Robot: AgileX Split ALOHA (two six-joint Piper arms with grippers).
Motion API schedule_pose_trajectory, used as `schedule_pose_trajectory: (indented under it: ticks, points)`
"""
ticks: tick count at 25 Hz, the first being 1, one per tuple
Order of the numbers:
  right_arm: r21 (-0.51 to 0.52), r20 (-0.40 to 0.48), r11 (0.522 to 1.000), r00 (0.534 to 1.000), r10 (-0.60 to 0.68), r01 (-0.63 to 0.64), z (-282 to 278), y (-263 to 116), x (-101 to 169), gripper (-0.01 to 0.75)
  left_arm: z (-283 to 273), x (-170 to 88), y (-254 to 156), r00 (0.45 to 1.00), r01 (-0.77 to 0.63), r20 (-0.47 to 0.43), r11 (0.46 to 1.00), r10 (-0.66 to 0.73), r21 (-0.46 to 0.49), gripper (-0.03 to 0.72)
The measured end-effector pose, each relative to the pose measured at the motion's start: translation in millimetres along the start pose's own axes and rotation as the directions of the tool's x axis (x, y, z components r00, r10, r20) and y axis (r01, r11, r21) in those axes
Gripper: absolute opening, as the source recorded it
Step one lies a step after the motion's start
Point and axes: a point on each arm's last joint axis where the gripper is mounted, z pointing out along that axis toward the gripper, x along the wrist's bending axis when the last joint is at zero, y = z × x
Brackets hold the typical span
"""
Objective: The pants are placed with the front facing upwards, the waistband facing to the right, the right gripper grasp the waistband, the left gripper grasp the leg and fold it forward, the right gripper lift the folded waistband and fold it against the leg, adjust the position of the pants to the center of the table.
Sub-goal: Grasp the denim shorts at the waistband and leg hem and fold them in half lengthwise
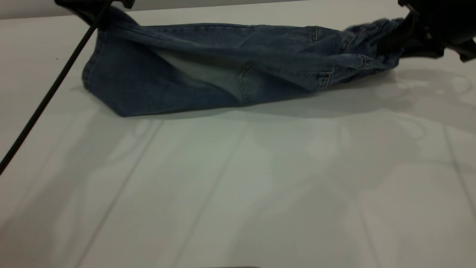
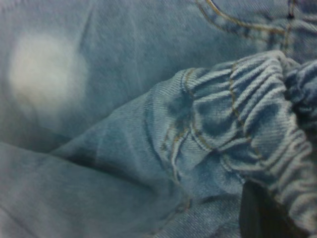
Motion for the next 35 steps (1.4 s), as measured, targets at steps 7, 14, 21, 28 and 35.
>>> schedule_pose_trajectory:
  ticks: [7,14,21,28,35]
  points:
    - [-0.037,-0.03,0.999,0.999,0.019,-0.02,1.2,20.4,10.2,0.043,10.5,-0.5,18.0,1.0,-0.004,-0.001,0.998,0.003,-0.055,0.05]
    - [-0.023,-0.055,0.999,0.998,0.042,-0.043,23.9,31.2,7.2,0.043,22.2,-2.4,24.8,1.0,-0.009,0.002,0.997,0.009,-0.082,0.05]
    - [-0.039,-0.075,0.997,0.995,0.06,-0.063,40.1,52.7,4.1,0.043,44.4,-4.8,36.7,1.0,-0.013,-0.002,0.996,0.012,-0.093,0.05]
    - [-0.074,-0.069,0.988,0.989,0.13,-0.135,49.2,70.0,1.1,0.043,67.8,-4.3,47.4,0.999,-0.041,-0.017,0.995,0.04,-0.096,0.05]
    - [-0.091,-0.025,0.984,0.988,0.152,-0.154,58.0,71.2,-9.5,0.061,72.5,5.6,54.1,0.998,-0.047,-0.04,0.992,0.042,-0.114,0.05]
